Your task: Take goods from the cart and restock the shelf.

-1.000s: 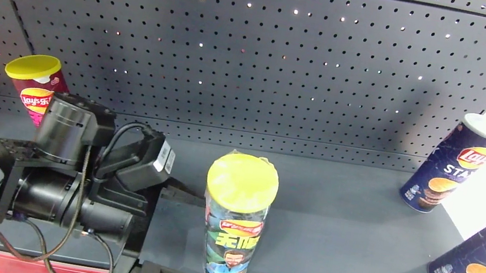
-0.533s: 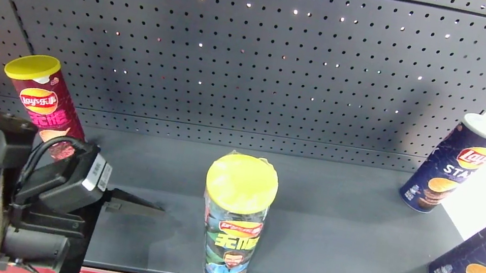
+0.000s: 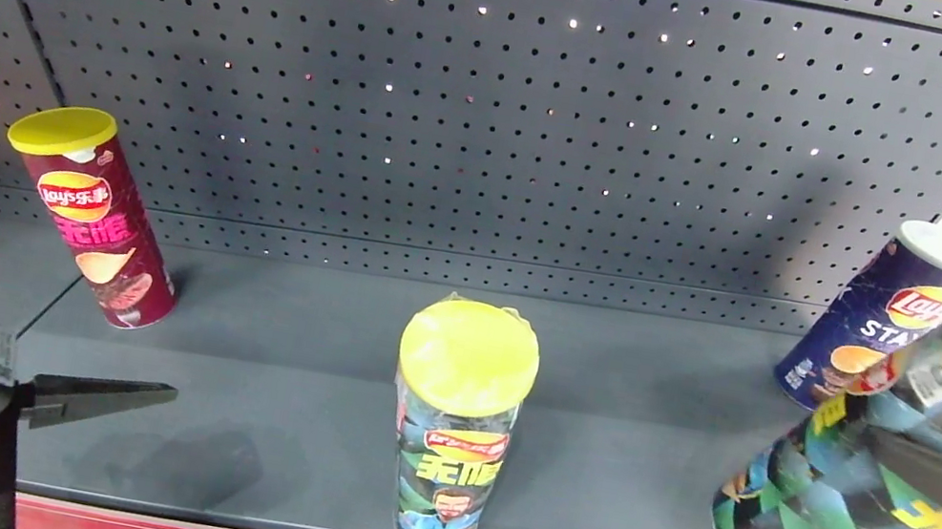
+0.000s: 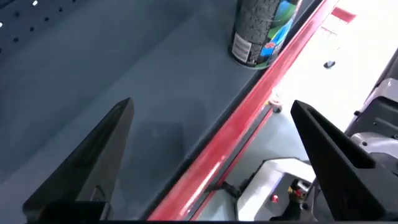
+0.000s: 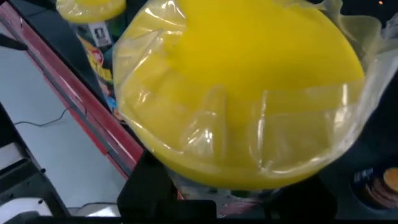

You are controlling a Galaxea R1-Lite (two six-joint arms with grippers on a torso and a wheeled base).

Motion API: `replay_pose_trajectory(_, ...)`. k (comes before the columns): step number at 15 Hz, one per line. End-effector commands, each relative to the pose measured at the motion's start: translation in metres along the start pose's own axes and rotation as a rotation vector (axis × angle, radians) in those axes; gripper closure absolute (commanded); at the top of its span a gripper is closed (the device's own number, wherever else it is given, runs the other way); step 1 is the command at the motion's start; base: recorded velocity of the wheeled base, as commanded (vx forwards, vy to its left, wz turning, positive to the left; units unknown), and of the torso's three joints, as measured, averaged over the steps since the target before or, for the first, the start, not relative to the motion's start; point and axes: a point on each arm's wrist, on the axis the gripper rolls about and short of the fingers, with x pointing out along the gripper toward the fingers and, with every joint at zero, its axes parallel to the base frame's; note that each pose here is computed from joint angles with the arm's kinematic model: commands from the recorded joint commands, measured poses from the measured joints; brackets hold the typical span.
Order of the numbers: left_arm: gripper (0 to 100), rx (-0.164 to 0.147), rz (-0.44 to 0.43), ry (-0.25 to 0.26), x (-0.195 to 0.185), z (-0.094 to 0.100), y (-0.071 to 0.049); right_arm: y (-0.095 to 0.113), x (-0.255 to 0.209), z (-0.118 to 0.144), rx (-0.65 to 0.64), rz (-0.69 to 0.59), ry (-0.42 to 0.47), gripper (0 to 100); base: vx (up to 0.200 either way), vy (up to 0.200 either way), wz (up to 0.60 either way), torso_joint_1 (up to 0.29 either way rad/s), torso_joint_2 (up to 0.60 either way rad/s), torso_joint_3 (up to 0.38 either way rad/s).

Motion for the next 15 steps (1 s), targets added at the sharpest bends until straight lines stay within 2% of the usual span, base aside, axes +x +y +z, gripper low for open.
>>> replay_pose_trajectory(1,0,0.012,0.019,-0.049,-0.014,-0.003,-0.007,-0.004,0.042,-0.004,0.011,0.041,0.063,100,0.000,0.000,0.00,0.000,0.00,0.000)
replay_pose_trajectory(6,0,0.018,0.030,-0.060,-0.017,-0.003,-0.008,-0.010,0.094,0.010,0.002,0.069,0.041,100,0.000,0.000,0.00,0.000,0.00,0.000)
replay_pose_trajectory(11,0,0.002,0.063,-0.069,-0.020,-0.002,-0.008,-0.017,0.162,0.009,-0.012,0.054,-0.014,100,0.000,0.000,0.00,0.000,0.00,0.000)
replay_pose_trajectory(15,0,-0.008,0.086,-0.073,-0.021,-0.002,-0.009,-0.022,0.196,0.008,-0.011,0.054,-0.002,100,0.000,0.000,0.00,0.000,0.00,0.000)
